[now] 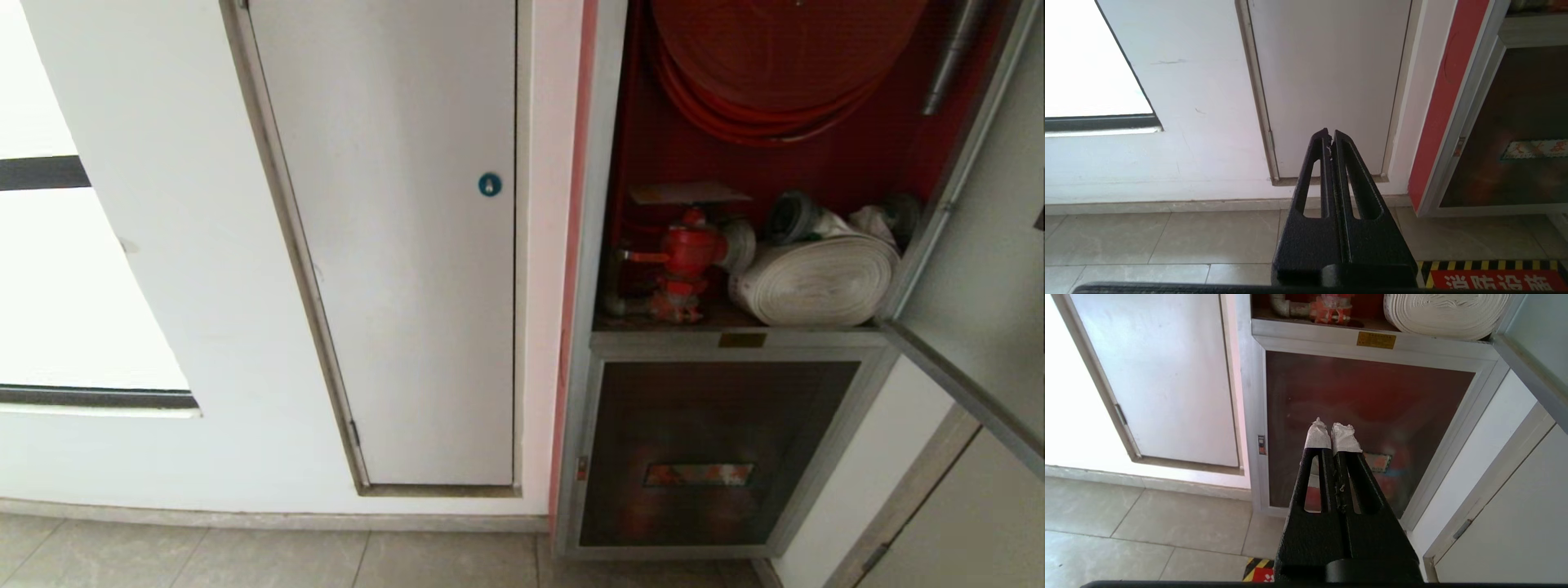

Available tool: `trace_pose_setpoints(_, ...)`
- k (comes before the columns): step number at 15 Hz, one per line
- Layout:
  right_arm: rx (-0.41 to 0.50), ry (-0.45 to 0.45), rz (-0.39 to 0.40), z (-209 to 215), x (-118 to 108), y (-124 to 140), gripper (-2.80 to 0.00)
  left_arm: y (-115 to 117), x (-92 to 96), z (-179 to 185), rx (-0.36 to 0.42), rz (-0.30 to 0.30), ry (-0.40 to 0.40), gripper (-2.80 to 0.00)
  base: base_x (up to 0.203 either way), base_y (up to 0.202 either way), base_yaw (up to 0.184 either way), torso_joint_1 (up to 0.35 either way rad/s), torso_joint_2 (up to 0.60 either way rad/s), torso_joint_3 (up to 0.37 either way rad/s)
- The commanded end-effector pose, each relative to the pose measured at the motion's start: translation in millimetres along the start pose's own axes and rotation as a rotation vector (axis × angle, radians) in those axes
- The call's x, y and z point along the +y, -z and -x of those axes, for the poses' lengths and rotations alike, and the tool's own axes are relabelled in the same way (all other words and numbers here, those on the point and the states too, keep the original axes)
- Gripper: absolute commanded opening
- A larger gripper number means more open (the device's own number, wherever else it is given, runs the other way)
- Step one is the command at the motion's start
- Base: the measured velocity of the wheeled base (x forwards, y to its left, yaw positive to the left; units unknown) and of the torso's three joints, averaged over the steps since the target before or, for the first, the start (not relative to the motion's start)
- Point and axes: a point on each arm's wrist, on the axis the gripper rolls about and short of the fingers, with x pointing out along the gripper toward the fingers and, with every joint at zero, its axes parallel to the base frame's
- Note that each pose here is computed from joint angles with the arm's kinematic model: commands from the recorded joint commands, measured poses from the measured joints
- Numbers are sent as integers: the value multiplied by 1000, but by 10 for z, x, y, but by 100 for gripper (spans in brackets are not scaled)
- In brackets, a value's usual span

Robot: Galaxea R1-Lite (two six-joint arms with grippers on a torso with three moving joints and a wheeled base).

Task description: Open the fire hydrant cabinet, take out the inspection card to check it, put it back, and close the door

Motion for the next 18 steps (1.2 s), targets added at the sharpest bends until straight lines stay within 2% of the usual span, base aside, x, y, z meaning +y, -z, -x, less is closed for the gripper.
trace_pose_setpoints(1,2,-1,1,-1,0,0,-280,4,0,-2,3,0,-1,-280,115,0,-6,1,-3,-2)
trace_pose_setpoints(18,1,-1,1,-1,0,-1,-280,4,0,-2,3,0,0,-280,197,0,0,4,2,2)
